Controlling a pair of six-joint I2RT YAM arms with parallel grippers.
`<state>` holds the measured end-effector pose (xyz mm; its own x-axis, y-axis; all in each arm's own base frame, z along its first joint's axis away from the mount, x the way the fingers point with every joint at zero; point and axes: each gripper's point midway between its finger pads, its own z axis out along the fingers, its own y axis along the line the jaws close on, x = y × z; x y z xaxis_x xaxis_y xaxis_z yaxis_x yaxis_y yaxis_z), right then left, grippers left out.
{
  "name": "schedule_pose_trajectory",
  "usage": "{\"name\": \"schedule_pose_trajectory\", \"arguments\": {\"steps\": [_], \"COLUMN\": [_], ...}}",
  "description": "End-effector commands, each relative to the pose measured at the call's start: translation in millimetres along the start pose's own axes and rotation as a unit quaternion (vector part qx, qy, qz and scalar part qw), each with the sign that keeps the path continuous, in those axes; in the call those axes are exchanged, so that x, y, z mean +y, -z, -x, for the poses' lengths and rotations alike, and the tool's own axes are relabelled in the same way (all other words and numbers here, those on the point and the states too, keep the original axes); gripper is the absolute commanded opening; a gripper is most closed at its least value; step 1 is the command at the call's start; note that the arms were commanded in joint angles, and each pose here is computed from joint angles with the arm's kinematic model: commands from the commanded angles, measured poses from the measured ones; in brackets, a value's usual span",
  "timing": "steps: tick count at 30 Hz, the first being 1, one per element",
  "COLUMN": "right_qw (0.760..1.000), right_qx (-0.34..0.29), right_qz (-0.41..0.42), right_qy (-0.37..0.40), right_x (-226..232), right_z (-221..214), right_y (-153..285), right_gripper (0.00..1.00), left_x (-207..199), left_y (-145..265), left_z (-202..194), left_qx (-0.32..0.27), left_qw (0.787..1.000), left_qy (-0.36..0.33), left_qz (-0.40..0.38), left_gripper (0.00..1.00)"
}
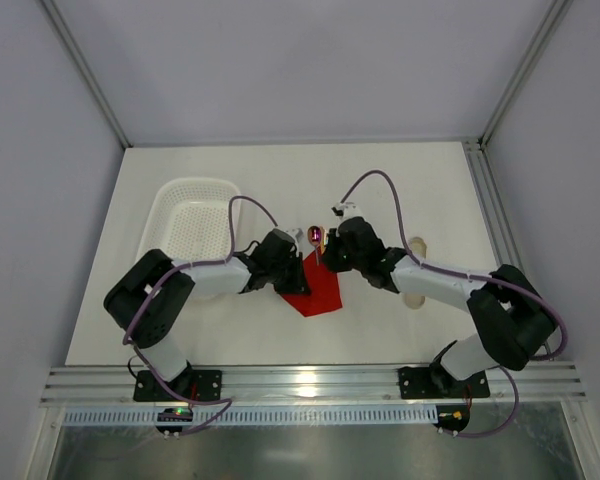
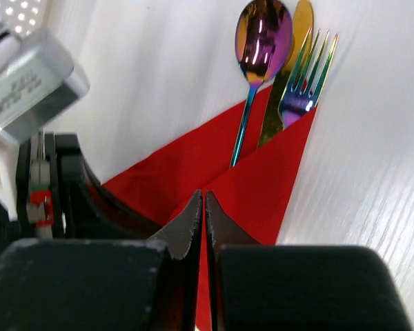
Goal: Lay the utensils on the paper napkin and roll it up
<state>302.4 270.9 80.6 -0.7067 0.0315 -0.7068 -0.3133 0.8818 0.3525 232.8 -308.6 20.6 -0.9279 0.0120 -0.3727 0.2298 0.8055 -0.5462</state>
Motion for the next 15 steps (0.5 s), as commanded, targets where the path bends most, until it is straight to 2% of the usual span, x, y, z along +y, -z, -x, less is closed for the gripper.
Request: {"name": "schedule_pose_trajectory", "arguments": {"steps": [1,15], "right_qw": [0.999,0.998], "right_qx": [0.012,0.023], "right_qz": [0.021,0.053], "right_qy": [-0.023,-0.012], "right_x": [3,28], "right_z": [-27,-56], "right_y": [14,17], "right_gripper": [0.04,0.04], "left_x": [14,12], "left_y": [4,6], "left_z": [-6,-4], "left_qx": [0.015,0.014], "left_qw": [0.999,0.999], "left_qy": [-0.008,-0.006], "left_qz": [0.036,0.038], "left_gripper": [0.0,0.0]}}
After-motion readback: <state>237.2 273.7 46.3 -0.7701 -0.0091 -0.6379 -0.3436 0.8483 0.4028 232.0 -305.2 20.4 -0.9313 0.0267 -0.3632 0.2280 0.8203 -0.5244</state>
